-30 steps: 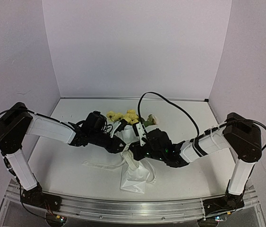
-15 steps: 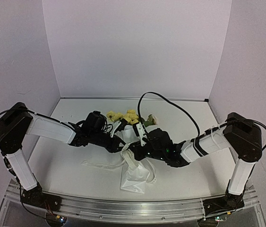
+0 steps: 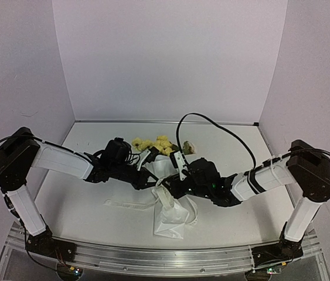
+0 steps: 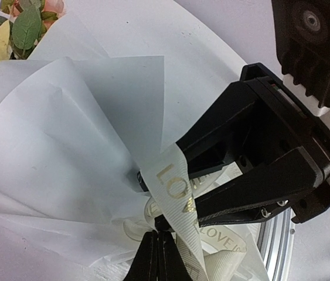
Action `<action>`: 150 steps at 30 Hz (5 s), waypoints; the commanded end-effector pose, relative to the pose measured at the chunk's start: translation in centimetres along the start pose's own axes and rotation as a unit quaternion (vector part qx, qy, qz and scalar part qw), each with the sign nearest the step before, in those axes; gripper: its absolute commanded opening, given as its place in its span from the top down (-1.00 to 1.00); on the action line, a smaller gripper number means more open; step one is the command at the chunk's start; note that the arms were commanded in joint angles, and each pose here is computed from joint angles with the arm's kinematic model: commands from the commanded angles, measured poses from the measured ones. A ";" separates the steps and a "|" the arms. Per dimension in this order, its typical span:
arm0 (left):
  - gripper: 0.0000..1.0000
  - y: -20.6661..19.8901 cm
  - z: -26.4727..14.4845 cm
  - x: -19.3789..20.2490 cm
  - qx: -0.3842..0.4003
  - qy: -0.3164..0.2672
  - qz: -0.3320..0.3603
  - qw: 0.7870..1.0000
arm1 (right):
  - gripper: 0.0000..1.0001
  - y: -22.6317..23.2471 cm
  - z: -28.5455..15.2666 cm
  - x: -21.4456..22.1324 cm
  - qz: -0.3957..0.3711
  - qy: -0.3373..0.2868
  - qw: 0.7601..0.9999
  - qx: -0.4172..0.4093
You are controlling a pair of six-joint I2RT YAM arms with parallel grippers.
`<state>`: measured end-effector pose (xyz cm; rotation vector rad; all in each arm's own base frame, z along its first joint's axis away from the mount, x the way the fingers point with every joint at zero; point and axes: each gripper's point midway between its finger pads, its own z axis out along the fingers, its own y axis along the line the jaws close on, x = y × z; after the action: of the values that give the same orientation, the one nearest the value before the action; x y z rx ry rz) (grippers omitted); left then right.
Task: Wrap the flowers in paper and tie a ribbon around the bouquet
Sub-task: Cross the half-tied ribbon over the folded bouquet.
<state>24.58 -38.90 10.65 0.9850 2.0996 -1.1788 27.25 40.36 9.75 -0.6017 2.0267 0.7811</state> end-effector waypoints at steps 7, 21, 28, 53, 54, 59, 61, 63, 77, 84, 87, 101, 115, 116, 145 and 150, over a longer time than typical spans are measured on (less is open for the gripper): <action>1.00 -1.0 -0.8 -2.8 0.000 -0.046 0.022 0.999 | 0.43 2.1 -2.9 -1.4 0.003 0.004 0.999 -0.038; 1.00 -1.2 -1.0 -3.2 -0.006 -0.049 0.027 0.998 | 0.14 2.9 -6.1 0.3 0.010 0.095 0.994 -0.051; 0.99 -1.5 -0.9 -3.3 -0.004 -0.047 0.029 0.998 | 0.24 4.9 -6.5 2.2 0.021 0.165 0.981 -0.103; 1.00 -1.4 -0.9 -3.5 -0.015 -0.049 0.033 0.998 | 0.99 4.4 -4.1 5.2 -0.010 0.213 0.973 -0.083; 0.99 -1.3 -0.9 -3.6 -0.019 -0.052 0.033 0.998 | 1.00 4.1 -4.4 5.3 -0.011 0.213 0.974 -0.078; 1.00 -0.8 -1.3 -3.8 -0.037 -0.064 0.032 0.997 | 1.00 2.4 -6.3 6.4 -0.026 0.226 0.973 -0.043; 1.00 -0.6 -1.4 -4.0 -0.045 -0.067 0.033 0.996 | 1.00 2.2 -6.9 6.8 -0.026 0.235 0.971 -0.041; 1.00 -0.5 -1.4 -4.2 -0.049 -0.071 0.032 0.996 | 1.00 2.1 -7.4 7.3 -0.029 0.246 0.968 -0.039; 1.00 0.6 -1.9 -4.2 -0.081 -0.083 0.015 0.993 | 1.00 -1.2 -10.5 8.8 -0.066 0.288 0.954 0.043; 1.00 0.7 -1.7 -3.1 -0.078 -0.079 -0.006 0.994 | 1.00 -2.6 -10.6 8.9 -0.075 0.292 0.950 0.083; 0.99 0.6 -1.2 -2.4 -0.075 -0.071 -0.015 0.995 | 1.00 -2.9 -10.3 8.9 -0.078 0.295 0.948 0.093; 1.00 0.5 1.7 -1.4 -0.094 -0.066 -0.075 0.991 | 1.00 -3.8 -9.7 9.3 -0.091 0.305 0.941 0.118; 0.94 0.3 1.2 -1.8 -0.111 -0.076 -0.082 0.987 | 1.00 -3.8 -9.6 9.3 -0.096 0.306 0.940 0.119; 0.91 0.2 1.1 -1.8 -0.111 -0.076 -0.081 0.988 | 1.00 -3.8 -9.6 9.3 -0.096 0.306 0.940 0.119; 0.57 -2.4 0.0 -2.0 -0.067 -0.062 -0.005 0.996 | 1.00 -3.8 -9.4 9.0 -0.099 0.303 0.940 0.119; 0.45 -2.7 1.0 -1.0 -0.060 -0.018 0.018 0.998 | 1.00 -3.8 -9.3 9.0 -0.099 0.304 0.940 0.120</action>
<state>23.86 -40.32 11.43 0.8153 2.1095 -1.0418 19.51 29.68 4.73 -0.9763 2.5245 0.2540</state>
